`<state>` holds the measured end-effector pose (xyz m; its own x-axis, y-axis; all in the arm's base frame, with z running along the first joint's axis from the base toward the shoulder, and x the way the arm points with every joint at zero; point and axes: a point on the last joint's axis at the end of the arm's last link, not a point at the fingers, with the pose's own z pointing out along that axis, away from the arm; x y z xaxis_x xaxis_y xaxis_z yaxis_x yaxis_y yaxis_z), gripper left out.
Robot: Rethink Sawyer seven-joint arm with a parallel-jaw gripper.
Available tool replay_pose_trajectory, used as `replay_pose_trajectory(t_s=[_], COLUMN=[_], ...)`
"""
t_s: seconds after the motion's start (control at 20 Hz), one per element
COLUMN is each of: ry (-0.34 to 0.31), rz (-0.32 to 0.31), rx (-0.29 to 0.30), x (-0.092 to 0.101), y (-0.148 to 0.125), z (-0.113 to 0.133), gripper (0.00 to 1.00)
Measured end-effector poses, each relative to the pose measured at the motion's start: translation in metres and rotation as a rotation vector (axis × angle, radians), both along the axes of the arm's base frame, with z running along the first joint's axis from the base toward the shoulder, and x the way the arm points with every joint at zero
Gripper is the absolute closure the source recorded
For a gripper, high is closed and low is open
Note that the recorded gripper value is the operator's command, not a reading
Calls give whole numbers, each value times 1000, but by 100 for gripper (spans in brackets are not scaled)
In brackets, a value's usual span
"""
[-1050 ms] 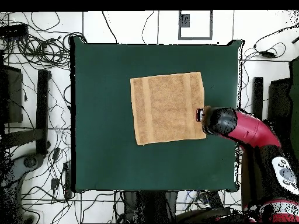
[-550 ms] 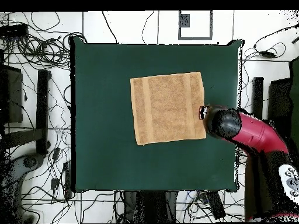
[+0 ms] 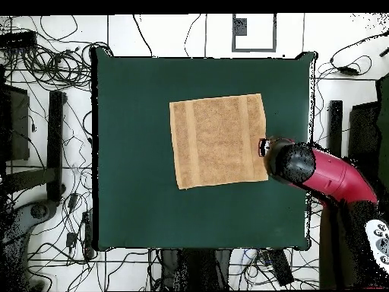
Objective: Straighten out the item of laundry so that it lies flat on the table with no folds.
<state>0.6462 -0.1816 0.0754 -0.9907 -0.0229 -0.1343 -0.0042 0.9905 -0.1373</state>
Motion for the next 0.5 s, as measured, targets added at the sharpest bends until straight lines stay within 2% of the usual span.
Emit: replay_pose_trajectory(t_s=[0.25,0.5], ry=[-44,-76], rz=[1,3], rx=[45,51], x=[1,-2], y=[9,13], z=[4,1], gripper=[0,0])
